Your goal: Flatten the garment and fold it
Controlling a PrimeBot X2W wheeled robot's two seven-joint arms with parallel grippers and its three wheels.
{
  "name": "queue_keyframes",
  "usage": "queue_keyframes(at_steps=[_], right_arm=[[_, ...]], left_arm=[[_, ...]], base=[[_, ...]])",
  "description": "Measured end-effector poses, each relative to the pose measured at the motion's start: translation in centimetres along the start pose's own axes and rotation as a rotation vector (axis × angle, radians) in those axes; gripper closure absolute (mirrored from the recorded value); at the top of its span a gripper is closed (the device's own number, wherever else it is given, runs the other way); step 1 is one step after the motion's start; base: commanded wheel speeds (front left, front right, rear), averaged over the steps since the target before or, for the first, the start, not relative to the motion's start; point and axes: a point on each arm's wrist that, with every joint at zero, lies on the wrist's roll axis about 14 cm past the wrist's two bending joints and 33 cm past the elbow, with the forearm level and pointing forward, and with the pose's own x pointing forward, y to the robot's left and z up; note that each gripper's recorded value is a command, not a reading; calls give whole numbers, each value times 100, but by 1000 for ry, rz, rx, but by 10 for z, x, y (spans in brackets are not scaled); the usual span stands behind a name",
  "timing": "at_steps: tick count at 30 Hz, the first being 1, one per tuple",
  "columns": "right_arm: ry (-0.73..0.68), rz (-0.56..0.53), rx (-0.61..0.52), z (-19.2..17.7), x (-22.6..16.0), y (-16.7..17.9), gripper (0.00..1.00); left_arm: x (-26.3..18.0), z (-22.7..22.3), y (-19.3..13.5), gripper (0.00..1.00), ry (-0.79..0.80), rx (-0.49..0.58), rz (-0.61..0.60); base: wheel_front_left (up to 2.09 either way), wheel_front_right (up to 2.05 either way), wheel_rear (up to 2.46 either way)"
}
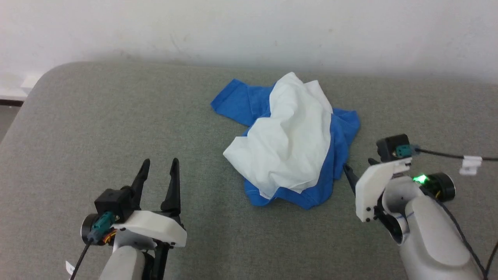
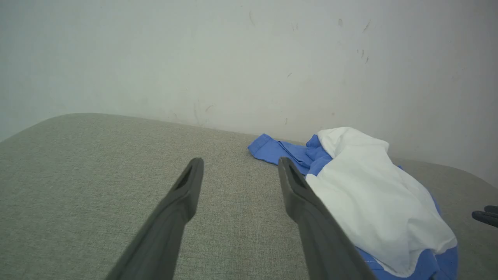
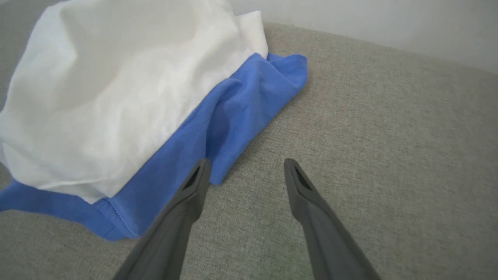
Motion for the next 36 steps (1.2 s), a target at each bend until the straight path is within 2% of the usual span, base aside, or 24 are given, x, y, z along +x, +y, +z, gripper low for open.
queue_keyframes(at_steps=[4,9,13,14,15,19,22,26,28,30,33,36], right_arm=[[143,7,-108,-6,23,5,0],[284,29,-179,-28,45,13,0],[315,55,-191,-33,59,22,0],[313,61,-195,-32,63,24,64],[307,68,-197,-32,65,26,100],[258,78,-135,-26,67,28,100],[176,48,-47,-12,63,16,100],[5,-63,60,23,47,-26,100],[-40,-143,111,27,30,-57,100],[-50,-239,154,16,9,-90,100],[13,-382,204,-22,-29,-134,100],[106,-464,250,-61,-59,-154,100]], left_arm=[[6,-3,-2,0,4,-10,-1],[10,-9,4,0,17,-3,13],[7,-16,16,0,38,-7,52],[7,-18,19,0,43,-3,62],[6,-19,22,0,48,0,67],[6,-21,22,0,52,3,68],[7,-19,15,0,45,-3,48],[9,-13,6,0,27,-10,22],[9,-11,2,0,19,-13,12],[10,-10,-2,0,15,-19,1],[11,-10,-10,0,15,-25,-25],[14,-10,-15,0,15,-30,-42]], base=[[0,0,0],[0,0,0],[0,0,0],[0,0,0],[0,0,0],[0,0,0],[0,0,0],[0,0,0],[0,0,0],[0,0,0],[0,0,0],[0,0,0]])
